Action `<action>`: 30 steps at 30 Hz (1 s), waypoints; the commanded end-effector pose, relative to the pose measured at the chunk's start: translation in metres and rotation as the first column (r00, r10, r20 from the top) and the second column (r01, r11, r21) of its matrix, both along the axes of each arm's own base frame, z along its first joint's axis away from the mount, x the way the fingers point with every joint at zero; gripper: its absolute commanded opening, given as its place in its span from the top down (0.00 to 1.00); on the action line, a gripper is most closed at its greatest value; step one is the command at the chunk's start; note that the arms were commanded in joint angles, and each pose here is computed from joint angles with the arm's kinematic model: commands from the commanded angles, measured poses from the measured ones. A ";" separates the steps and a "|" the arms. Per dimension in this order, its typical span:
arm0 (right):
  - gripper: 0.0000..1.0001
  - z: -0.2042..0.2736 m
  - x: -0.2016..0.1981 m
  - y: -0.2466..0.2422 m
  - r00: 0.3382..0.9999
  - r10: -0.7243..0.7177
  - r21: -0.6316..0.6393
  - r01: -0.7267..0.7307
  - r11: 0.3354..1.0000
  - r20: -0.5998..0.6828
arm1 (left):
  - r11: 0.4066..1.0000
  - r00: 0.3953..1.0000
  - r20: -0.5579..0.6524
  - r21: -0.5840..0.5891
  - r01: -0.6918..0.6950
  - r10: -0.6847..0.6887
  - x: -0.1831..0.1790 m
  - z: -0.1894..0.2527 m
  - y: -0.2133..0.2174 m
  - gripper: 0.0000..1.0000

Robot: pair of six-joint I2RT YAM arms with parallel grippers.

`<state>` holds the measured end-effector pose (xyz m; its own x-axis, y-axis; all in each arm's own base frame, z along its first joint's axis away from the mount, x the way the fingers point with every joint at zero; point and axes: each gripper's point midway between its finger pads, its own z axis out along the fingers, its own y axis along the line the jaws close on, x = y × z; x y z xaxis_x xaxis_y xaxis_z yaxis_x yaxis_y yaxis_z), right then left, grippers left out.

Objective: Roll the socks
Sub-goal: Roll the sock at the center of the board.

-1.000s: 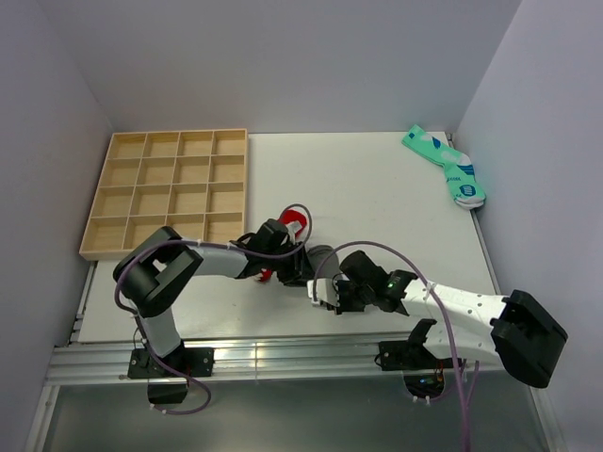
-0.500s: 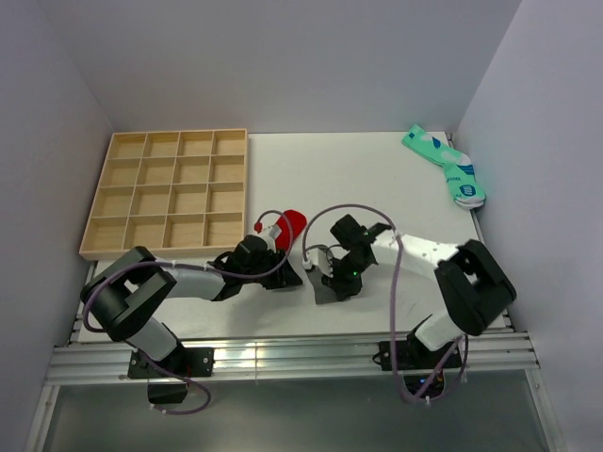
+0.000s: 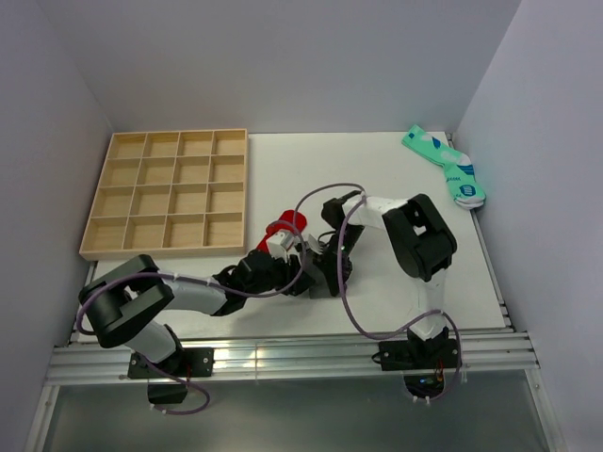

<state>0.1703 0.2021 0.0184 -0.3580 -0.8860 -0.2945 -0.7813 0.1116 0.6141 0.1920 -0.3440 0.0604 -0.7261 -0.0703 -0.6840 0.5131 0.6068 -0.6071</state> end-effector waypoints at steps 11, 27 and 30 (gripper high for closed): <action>0.82 0.010 0.002 0.007 0.986 -0.074 0.006 0.076 0.997 -0.152 | 0.992 0.986 0.154 -0.099 0.085 -0.069 0.006 0.011 -0.031 0.49; 0.82 0.005 0.020 0.013 0.976 -0.167 -0.017 0.167 0.986 -0.136 | 0.980 0.987 0.070 -0.127 0.150 -0.142 -0.017 -0.016 -0.032 0.48; 0.82 0.005 0.022 0.013 0.976 -0.179 -0.023 0.178 0.984 -0.125 | 0.980 0.988 0.057 -0.128 0.150 -0.144 -0.019 -0.020 -0.031 0.49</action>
